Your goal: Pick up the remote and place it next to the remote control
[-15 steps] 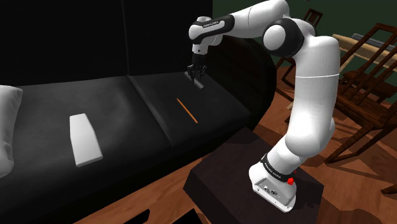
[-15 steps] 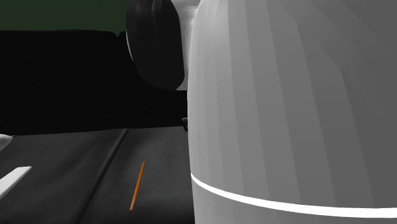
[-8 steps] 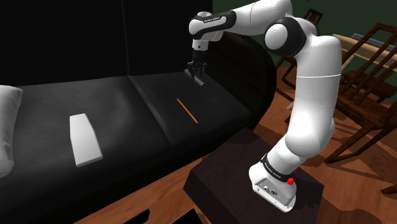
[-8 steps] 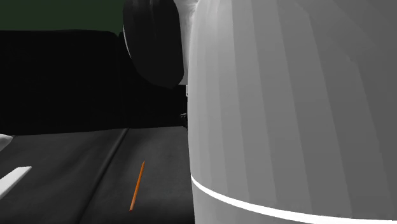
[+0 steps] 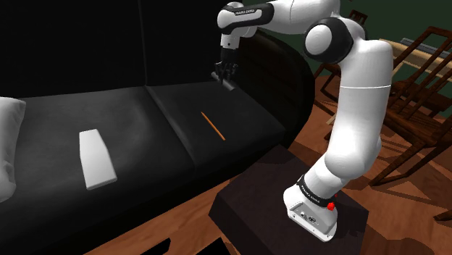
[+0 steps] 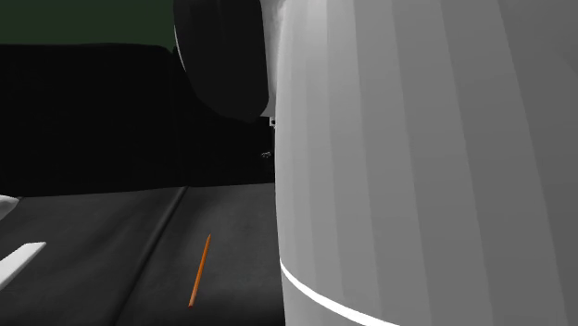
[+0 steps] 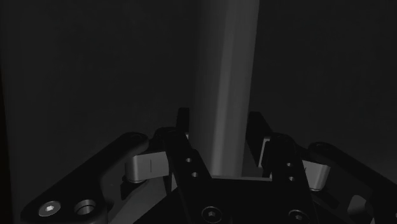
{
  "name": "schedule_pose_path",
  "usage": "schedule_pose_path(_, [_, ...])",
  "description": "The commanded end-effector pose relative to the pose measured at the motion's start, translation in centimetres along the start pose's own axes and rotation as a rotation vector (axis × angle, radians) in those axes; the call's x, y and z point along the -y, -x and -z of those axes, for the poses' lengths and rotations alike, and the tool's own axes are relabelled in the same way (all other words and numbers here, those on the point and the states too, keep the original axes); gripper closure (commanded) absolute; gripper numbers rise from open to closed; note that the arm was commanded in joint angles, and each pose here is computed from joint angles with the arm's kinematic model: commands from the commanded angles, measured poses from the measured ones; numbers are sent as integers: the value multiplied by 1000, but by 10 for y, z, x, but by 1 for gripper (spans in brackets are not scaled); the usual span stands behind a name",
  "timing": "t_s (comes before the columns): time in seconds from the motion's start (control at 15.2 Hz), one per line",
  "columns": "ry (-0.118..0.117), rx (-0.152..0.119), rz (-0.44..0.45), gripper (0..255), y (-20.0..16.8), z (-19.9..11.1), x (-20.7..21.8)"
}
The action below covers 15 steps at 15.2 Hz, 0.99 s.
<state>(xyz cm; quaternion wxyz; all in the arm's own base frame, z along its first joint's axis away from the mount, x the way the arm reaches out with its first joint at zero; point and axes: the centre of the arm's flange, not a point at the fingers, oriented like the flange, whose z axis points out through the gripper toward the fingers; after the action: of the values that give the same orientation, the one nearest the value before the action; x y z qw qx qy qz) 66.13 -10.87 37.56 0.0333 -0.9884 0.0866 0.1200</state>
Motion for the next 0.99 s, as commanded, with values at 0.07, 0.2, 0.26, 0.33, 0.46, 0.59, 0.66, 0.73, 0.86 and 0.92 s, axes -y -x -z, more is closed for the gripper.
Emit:
schedule_pose_path(0.07, [0,0,0,255,5,16,0])
schedule_pose_path(0.2, [0,0,0,255,7,23,0])
schedule_pose_path(0.26, [0,0,0,255,12,22,12])
schedule_pose_path(0.33, [0,0,0,255,17,20,24])
schedule_pose_path(0.46, [0,0,0,255,28,17,48])
schedule_pose_path(0.59, [0,0,0,255,38,13,72])
schedule_pose_path(0.66, [0,0,0,255,44,12,84])
schedule_pose_path(0.73, [0,0,0,255,49,10,96])
schedule_pose_path(0.86, [0,0,0,255,59,7,120])
schedule_pose_path(0.92, [0,0,0,255,65,5,132])
